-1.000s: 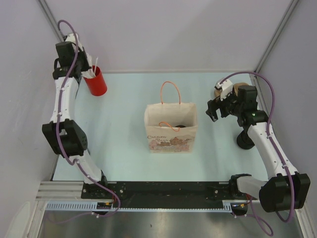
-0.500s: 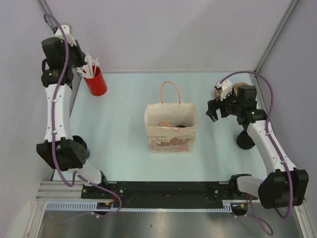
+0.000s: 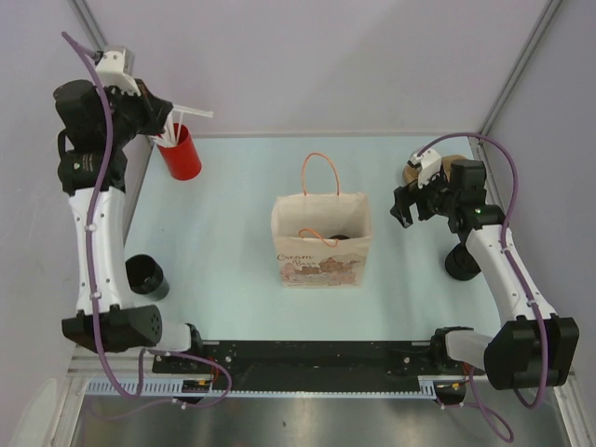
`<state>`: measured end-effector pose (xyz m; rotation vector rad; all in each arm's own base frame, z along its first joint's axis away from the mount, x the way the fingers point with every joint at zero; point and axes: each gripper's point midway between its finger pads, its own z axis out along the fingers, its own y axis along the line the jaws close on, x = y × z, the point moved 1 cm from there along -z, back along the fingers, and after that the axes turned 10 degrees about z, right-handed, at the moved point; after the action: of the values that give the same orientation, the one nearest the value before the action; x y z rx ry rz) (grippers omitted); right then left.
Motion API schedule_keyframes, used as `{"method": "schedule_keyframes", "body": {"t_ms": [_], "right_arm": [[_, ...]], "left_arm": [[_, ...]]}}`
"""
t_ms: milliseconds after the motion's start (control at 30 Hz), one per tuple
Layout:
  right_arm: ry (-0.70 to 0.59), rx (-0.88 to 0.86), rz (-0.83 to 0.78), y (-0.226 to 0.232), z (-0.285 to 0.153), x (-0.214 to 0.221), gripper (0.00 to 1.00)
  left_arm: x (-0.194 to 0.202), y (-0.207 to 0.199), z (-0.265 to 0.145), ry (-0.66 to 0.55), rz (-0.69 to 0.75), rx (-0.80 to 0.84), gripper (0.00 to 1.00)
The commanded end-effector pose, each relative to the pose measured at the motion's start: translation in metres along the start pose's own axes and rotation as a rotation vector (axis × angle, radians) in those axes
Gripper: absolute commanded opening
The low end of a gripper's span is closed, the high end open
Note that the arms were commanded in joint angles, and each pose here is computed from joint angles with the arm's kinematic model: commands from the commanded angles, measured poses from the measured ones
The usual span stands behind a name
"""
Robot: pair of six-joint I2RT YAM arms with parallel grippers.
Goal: Pack the takeout coffee
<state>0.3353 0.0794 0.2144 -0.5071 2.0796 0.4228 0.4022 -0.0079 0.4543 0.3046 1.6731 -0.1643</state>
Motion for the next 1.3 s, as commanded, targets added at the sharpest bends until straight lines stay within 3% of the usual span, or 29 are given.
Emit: {"method": "schedule_keyframes", "body": {"t_ms": [0,233,733,1000,1267], "right_arm": [[0.005,-0.022,-0.003,0.000,0.004,0.002,1.00],[0.011,-0.014,-0.001,-0.002,0.005,0.004,1.00],[0.022,-0.012,-0.001,-0.004,0.007,0.006,1.00],[0.026,-0.014,0.001,-0.004,0.008,0.007,1.00],[0.031,-0.011,0.000,-0.005,0.009,0.009,1.00]], "left_arm": [[-0.011,-0.052,-0.042,-0.065,0.043,0.200,0.00],[-0.002,-0.107,-0.088,-0.129,0.083,0.432,0.00],[0.006,-0.164,-0.162,-0.210,0.128,0.625,0.00],[0.025,-0.178,-0.173,-0.183,0.093,0.704,0.00],[0.049,-0.178,-0.154,-0.120,0.095,0.700,0.00]]}}
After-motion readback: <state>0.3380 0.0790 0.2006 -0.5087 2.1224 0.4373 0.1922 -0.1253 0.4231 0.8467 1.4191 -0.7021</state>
